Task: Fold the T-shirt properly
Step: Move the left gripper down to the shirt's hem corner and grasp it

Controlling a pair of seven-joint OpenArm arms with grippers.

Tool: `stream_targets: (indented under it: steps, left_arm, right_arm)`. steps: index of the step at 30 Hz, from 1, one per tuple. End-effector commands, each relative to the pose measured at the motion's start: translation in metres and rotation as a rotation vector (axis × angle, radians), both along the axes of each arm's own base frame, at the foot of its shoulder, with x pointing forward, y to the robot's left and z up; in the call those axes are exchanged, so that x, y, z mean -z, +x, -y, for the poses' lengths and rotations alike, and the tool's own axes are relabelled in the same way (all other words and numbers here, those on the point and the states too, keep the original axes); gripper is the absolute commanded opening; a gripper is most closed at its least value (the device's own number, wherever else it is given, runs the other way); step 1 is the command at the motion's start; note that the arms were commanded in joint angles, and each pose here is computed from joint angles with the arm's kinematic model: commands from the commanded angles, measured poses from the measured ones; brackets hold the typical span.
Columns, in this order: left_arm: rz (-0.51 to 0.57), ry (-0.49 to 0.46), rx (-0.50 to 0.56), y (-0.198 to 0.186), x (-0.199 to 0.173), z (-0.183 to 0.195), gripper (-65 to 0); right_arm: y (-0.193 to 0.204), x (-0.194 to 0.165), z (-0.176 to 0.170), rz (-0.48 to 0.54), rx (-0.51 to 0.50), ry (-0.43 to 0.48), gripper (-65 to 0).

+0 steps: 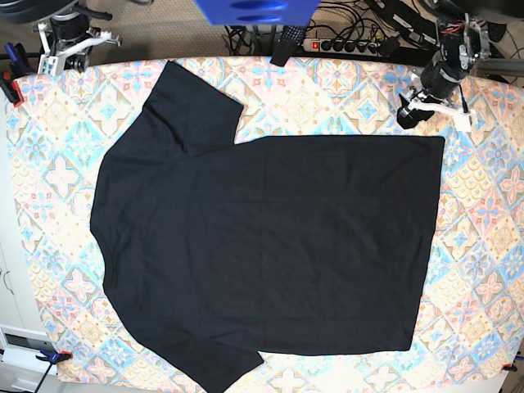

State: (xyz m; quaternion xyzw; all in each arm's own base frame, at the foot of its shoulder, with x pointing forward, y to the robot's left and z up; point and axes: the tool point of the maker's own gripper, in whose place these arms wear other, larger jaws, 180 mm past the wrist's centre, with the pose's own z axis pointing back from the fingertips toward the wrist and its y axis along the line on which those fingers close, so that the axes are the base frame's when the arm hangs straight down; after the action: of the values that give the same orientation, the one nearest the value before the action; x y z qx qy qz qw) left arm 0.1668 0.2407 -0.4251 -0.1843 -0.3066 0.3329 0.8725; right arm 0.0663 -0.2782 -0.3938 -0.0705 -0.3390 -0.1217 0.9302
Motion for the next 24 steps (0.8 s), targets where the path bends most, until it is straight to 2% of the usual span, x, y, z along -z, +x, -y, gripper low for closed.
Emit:
stream_targets:
  steps: [1,10,15,24]
  left_arm:
    - [0.034,-0.003,-0.022,0.008,-0.006,-0.009,-41.9]
    - [0.034,-0.052,-0.156,0.013,0.010,-0.025,-41.7]
    - [0.037,-0.067,-0.177,0.024,0.016,-0.029,-41.7]
    - [0.032,-0.097,-0.219,0.041,0.029,-0.035,-41.7]
  right_arm:
    - [0.001,-0.006,0.002,0.015,-0.004,-0.012,-64.8]
    - [0.003,-0.004,-0.009,0.014,-0.023,0.014,-64.7]
    - [0.002,0.002,-0.026,0.005,-0.047,0.052,-64.7]
    - [0.002,0.004,-0.033,0.001,-0.057,0.067,-64.7]
